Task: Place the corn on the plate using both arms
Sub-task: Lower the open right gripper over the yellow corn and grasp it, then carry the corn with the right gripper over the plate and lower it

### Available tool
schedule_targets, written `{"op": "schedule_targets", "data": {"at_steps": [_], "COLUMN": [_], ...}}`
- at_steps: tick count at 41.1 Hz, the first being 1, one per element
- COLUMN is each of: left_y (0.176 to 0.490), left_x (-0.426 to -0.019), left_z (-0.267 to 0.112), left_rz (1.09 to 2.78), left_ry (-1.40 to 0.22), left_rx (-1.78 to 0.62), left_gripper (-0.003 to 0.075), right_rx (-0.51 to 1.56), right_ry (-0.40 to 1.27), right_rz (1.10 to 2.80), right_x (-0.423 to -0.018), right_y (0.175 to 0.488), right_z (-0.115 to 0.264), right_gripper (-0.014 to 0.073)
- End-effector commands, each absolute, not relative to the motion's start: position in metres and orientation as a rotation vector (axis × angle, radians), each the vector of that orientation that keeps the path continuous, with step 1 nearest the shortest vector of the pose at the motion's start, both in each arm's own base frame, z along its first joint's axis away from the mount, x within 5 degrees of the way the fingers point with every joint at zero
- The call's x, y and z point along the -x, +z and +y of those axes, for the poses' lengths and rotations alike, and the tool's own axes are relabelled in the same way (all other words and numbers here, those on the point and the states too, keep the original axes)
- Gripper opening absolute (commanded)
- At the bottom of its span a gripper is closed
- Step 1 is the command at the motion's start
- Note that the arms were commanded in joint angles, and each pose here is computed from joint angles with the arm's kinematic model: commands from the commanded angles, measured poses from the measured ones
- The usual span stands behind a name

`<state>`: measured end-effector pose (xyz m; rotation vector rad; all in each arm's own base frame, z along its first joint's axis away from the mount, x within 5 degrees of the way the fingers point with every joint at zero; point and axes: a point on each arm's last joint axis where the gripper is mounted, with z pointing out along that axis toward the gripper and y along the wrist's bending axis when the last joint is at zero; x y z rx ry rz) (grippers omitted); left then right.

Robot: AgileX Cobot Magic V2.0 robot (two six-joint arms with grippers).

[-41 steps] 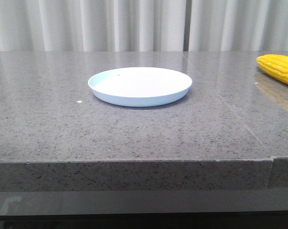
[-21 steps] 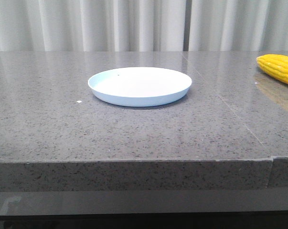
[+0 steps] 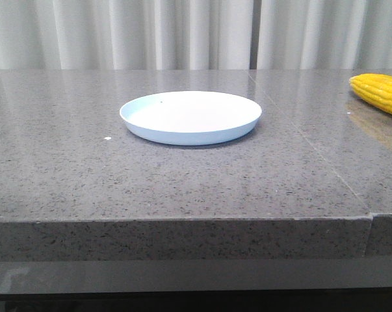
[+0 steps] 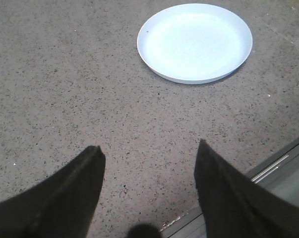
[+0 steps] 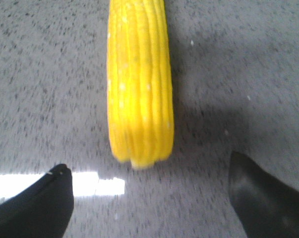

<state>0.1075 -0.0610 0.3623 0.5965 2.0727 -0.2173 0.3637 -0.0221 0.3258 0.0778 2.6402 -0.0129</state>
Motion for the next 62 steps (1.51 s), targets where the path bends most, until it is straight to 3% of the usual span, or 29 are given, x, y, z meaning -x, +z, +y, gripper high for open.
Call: {"op": "schedule_targets", "data": {"at_steps": [1, 24, 28, 33, 36, 50, 62], "left_y": [0.376, 0.376, 0.376, 0.376, 0.376, 0.376, 0.376], "left_x": [-0.108, -0.108, -0.108, -0.108, -0.108, -0.108, -0.108], "left_z": [-0.063, -0.063, -0.063, -0.063, -0.063, -0.063, -0.063], "left_rz": [1.982, 1.982, 1.982, 1.982, 1.982, 1.982, 1.982], "left_ry": [-0.253, -0.253, -0.253, -0.253, -0.253, -0.253, -0.253], "left_rx": [-0.572, -0.572, -0.572, -0.572, -0.572, -0.572, -0.572], "left_gripper": [0.04, 0.04, 0.04, 0.04, 0.04, 0.04, 0.04], "right_rx": [-0.083, -0.085, -0.084, -0.085, -0.084, -0.04, 0.174], "right_ry": [-0.007, -0.01, -0.009, -0.009, -0.009, 0.062, 0.139], "right_rz": [2.558, 2.522, 2.531, 2.543, 2.539, 2.528, 2.427], "right_x": [-0.377, -0.434, -0.434, -0.434, -0.433, -0.408, -0.377], "right_y": [0.342, 0.294, 0.292, 0.29, 0.292, 0.331, 0.374], "right_z": [-0.025, -0.029, -0.029, -0.029, -0.029, -0.005, 0.061], "right_gripper": [0.0654, 0.0647, 0.0551, 0.0321, 0.0272, 0.0272, 0.0272]}}
